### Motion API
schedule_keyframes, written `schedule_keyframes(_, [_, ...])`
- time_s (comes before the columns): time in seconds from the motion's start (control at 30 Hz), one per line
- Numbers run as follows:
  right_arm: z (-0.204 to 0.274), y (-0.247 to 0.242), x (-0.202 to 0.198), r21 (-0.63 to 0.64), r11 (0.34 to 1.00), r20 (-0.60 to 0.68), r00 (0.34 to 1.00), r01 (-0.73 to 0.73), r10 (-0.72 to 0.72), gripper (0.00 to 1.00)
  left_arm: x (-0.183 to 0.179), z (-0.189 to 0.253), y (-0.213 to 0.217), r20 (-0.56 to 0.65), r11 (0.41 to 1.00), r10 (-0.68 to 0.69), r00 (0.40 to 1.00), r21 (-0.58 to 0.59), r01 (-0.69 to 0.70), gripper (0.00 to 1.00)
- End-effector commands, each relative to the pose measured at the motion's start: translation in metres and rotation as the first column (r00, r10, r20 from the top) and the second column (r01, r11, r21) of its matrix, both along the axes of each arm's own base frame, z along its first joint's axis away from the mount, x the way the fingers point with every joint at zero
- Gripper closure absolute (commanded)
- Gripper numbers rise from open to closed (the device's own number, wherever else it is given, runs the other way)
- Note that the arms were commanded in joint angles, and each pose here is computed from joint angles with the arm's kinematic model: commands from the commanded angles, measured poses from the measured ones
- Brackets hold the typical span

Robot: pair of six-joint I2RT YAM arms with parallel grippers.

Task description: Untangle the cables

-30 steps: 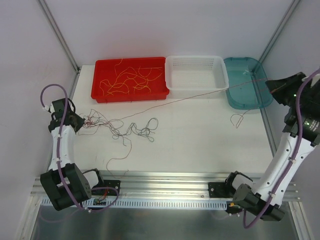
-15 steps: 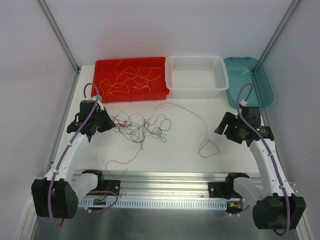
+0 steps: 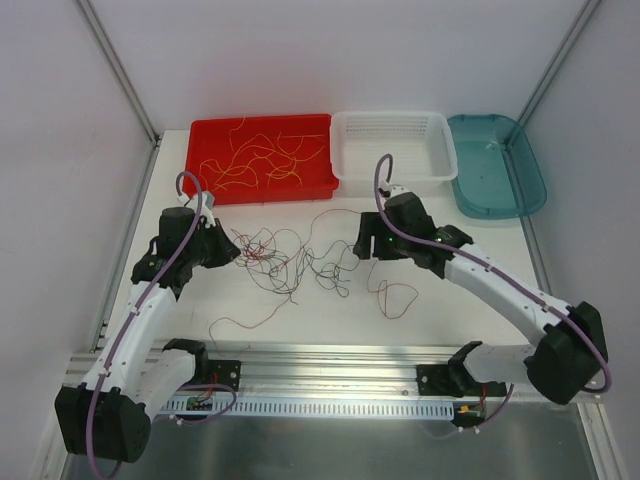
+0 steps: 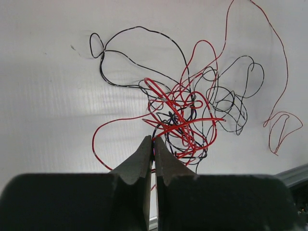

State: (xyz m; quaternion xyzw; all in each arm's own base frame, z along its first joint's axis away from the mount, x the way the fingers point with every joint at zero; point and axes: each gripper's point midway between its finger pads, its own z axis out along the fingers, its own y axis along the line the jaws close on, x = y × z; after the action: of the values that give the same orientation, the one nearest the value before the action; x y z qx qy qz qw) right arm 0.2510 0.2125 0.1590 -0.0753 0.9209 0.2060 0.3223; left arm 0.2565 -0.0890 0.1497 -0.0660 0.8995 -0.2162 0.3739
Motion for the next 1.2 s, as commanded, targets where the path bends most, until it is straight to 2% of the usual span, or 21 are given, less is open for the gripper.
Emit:
schedule_keyframes(0.0, [0.024,0.034,0.042,0.117,0.982,0.088,0.983,0.149,-0.160,0.29,-0.001,0.007,-0.004,0.049,0.999,-0.037,0.998,-0.004,0.037,1.00])
schedule_keyframes(0.27, [-0.002,0.112,0.094,0.268,0.930,-0.005,0.966,0.250,-0.258,0.33,-0.001,0.007,-0.003,0.054,1.000,-0.030,0.998,0.000,0.030,1.00])
schedule_keyframes(0.3, [-0.022,0.120,0.096,0.245,0.935,-0.029,0.966,0.256,-0.257,0.33,-0.001,0.008,-0.004,0.056,0.999,-0.033,0.998,-0.004,0.033,1.00])
schedule_keyframes(0.67, [-0.075,0.171,0.117,0.248,0.929,-0.106,0.961,0.274,-0.255,0.42,-0.002,0.004,-0.006,0.041,0.999,-0.041,0.998,-0.014,0.042,1.00])
schedule_keyframes(0.77, [-0.088,0.173,0.118,0.239,0.930,-0.119,0.959,0.279,-0.257,0.50,-0.002,0.004,-0.005,0.039,0.999,-0.039,0.998,-0.012,0.040,1.00])
schedule_keyframes(0.8, [-0.090,0.172,0.117,0.237,0.930,-0.121,0.958,0.282,-0.260,0.59,-0.001,0.004,-0.005,0.041,0.999,-0.037,0.998,-0.011,0.037,1.00])
schedule_keyframes(0.87, [-0.089,0.169,0.117,0.239,0.929,-0.107,0.958,0.284,-0.265,0.70,-0.001,0.004,-0.003,0.043,1.000,-0.028,0.999,-0.003,0.028,1.00])
schedule_keyframes(0.9, [-0.093,0.162,0.114,0.225,0.931,-0.106,0.957,0.287,-0.270,0.81,-0.001,0.004,-0.003,0.045,1.000,-0.025,0.999,-0.001,0.025,1.00])
schedule_keyframes(1.0, [-0.080,0.139,0.105,0.189,0.936,-0.050,0.955,0.296,-0.292,0.99,0.000,0.005,0.001,0.053,1.000,-0.006,0.999,0.012,0.005,1.00])
schedule_keyframes(1.07, [-0.070,0.116,0.103,0.136,0.943,0.015,0.951,0.304,-0.309,0.99,0.001,0.003,0.006,0.053,0.999,0.016,0.998,0.028,-0.018,1.00])
schedule_keyframes(1.1, [-0.047,0.107,0.102,0.154,0.939,0.056,0.946,0.308,-0.320,0.99,0.001,0.004,0.007,0.058,0.999,0.022,0.998,0.030,-0.024,1.00])
schedule_keyframes(1.17, [-0.045,0.072,0.094,0.067,0.939,0.089,0.935,0.337,-0.342,0.99,0.002,0.003,0.011,0.060,0.998,0.042,0.997,0.044,-0.045,1.00])
